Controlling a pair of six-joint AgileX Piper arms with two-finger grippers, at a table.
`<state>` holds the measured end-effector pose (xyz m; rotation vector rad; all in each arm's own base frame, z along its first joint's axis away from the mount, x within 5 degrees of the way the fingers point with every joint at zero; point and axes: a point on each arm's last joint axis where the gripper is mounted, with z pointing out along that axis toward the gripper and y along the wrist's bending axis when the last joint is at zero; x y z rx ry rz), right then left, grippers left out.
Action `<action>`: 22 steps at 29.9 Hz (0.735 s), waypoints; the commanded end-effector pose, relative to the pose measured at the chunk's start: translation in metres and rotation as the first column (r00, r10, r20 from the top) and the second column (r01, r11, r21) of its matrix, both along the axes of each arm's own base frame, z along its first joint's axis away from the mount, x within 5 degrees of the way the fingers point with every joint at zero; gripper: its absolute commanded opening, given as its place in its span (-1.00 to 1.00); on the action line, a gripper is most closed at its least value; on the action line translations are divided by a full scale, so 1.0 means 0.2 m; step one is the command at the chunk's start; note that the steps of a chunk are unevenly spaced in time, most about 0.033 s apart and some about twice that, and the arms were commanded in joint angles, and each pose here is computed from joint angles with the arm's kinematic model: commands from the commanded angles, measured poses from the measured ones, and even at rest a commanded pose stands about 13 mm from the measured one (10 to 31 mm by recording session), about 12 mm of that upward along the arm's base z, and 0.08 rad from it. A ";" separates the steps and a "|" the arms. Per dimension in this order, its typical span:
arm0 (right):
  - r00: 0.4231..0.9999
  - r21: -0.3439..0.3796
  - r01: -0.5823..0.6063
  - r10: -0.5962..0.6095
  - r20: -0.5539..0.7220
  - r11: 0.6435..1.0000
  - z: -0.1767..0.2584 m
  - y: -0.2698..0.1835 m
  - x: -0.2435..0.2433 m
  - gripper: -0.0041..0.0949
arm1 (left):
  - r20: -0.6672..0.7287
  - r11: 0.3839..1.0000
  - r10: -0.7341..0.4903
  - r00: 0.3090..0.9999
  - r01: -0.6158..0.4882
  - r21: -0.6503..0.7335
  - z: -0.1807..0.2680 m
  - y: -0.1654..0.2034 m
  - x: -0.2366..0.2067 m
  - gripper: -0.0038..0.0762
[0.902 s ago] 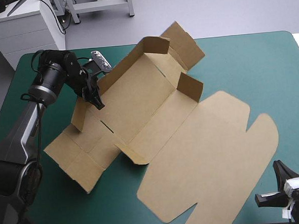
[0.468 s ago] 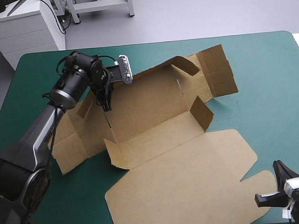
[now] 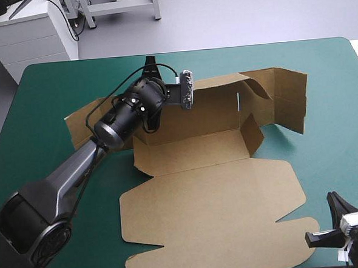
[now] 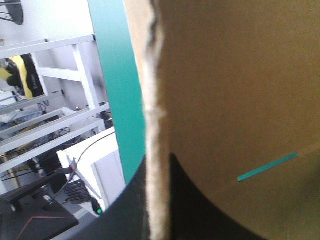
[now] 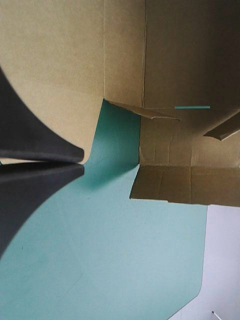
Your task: Fold the box
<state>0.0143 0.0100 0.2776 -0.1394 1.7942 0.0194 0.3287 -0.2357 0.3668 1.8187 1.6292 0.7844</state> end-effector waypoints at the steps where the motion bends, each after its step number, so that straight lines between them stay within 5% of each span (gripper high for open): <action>1: 0.994 0.006 0.008 -0.009 0.105 1.000 0.08 0.00 -0.01 -0.96 | 0.163 0.999 -0.032 0.986 0.032 0.000 0.13 -0.05 -0.10 -0.92; 8: 0.994 0.006 0.008 -0.009 0.105 1.000 0.08 0.00 -0.01 -0.96 | 0.299 0.997 -0.073 0.951 0.073 0.009 0.05 -0.12 -0.21 -0.92; 22: 0.994 0.009 0.007 -0.008 0.105 1.000 0.08 0.00 -0.01 -0.96 | 0.523 0.995 -0.061 0.850 0.095 -0.039 -0.06 0.03 -0.41 -0.92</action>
